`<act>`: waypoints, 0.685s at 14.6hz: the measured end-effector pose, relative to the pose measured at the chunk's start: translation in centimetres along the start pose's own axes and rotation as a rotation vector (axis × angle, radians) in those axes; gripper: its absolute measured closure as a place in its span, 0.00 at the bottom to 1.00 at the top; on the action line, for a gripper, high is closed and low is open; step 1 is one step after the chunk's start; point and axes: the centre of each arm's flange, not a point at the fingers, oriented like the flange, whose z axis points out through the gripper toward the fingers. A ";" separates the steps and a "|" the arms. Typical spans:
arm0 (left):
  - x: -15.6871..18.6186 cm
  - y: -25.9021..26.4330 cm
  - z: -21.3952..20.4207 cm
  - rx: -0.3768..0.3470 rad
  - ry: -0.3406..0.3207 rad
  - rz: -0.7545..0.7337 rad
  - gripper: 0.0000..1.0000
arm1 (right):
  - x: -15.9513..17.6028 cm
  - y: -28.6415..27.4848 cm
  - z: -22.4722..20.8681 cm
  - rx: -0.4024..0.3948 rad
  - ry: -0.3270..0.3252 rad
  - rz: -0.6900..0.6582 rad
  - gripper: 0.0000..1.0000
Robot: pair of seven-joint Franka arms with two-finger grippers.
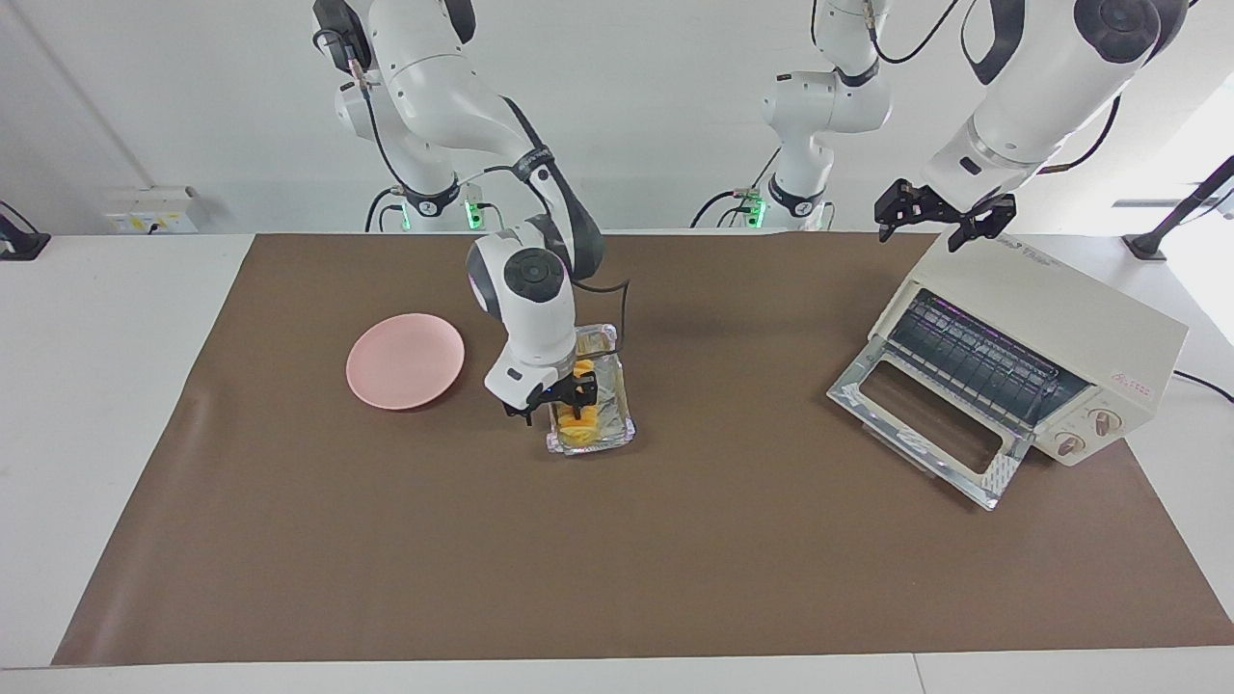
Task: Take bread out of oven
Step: 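Grasp the edge of the foil tray with the right gripper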
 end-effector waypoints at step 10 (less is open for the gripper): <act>-0.5 -0.6 -0.7 0.000 0.021 -0.013 0.00 | 0.2 0.0 -0.3 0.006 0.017 0.001 0.96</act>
